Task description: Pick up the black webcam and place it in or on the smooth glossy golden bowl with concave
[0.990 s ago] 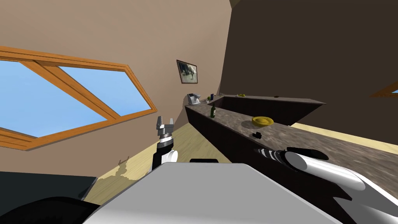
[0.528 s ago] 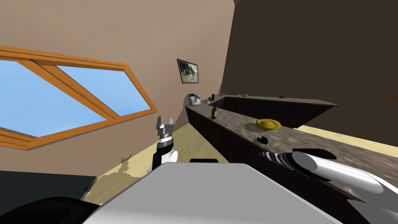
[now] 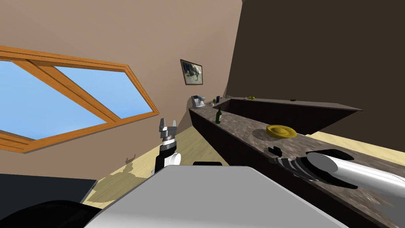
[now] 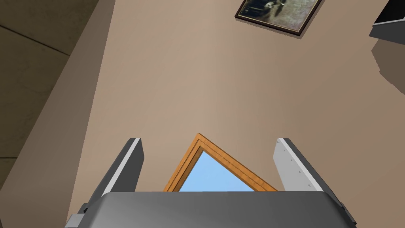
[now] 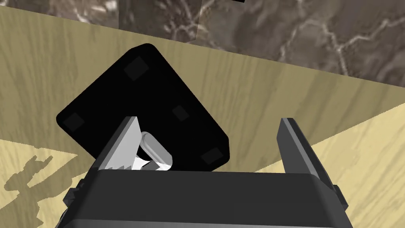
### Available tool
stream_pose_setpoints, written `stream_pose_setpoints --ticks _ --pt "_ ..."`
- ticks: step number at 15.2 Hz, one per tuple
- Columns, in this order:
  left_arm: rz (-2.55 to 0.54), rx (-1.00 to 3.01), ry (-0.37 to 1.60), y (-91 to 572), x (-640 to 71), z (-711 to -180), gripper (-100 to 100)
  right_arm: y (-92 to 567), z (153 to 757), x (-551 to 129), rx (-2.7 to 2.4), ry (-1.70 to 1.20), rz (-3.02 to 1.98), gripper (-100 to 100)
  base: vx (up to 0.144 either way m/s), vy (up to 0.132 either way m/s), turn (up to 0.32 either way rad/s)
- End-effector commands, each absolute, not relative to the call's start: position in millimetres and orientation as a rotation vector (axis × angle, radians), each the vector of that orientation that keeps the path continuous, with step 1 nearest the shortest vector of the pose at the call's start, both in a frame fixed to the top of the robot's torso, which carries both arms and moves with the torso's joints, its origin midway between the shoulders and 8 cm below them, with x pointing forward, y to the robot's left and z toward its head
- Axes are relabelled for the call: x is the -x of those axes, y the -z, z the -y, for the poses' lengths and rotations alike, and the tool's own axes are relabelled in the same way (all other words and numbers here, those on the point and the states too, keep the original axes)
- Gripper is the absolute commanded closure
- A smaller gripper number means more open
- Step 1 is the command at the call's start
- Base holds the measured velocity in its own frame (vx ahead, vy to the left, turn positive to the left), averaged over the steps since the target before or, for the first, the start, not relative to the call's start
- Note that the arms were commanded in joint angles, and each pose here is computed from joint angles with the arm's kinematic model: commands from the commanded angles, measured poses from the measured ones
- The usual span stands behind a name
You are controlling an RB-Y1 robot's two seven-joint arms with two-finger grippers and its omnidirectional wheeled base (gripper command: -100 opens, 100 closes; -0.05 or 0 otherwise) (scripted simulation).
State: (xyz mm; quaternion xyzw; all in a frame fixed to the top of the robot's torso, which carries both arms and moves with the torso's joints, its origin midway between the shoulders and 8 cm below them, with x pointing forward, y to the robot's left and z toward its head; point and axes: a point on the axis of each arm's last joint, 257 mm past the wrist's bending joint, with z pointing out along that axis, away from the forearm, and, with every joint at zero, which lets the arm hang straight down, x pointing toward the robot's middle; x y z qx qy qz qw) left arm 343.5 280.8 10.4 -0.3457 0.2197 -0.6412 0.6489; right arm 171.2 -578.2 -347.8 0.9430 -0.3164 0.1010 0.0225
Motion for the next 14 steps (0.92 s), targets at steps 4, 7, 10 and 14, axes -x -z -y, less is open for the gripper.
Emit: stream_pose_setpoints --ticks 4,7,10,14 --pt "-0.499 0.786 1.457 -10 -343 -281 0 338 581 -150 -2.897 -0.159 1.166 -100 0.124 -0.075 0.047" --pt "-0.499 0.786 1.457 -10 -343 -281 0 335 582 -145 -2.886 -0.119 1.220 -100 0.135 -0.084 0.036" --pt "-0.499 0.786 1.457 -10 -343 -281 0 326 584 -135 -2.859 -0.037 1.324 -100 0.129 -0.119 0.042" --pt "-0.499 0.786 1.457 -10 -343 -281 0 338 588 -136 -2.863 -0.062 1.312 -100 0.070 -0.049 0.006"
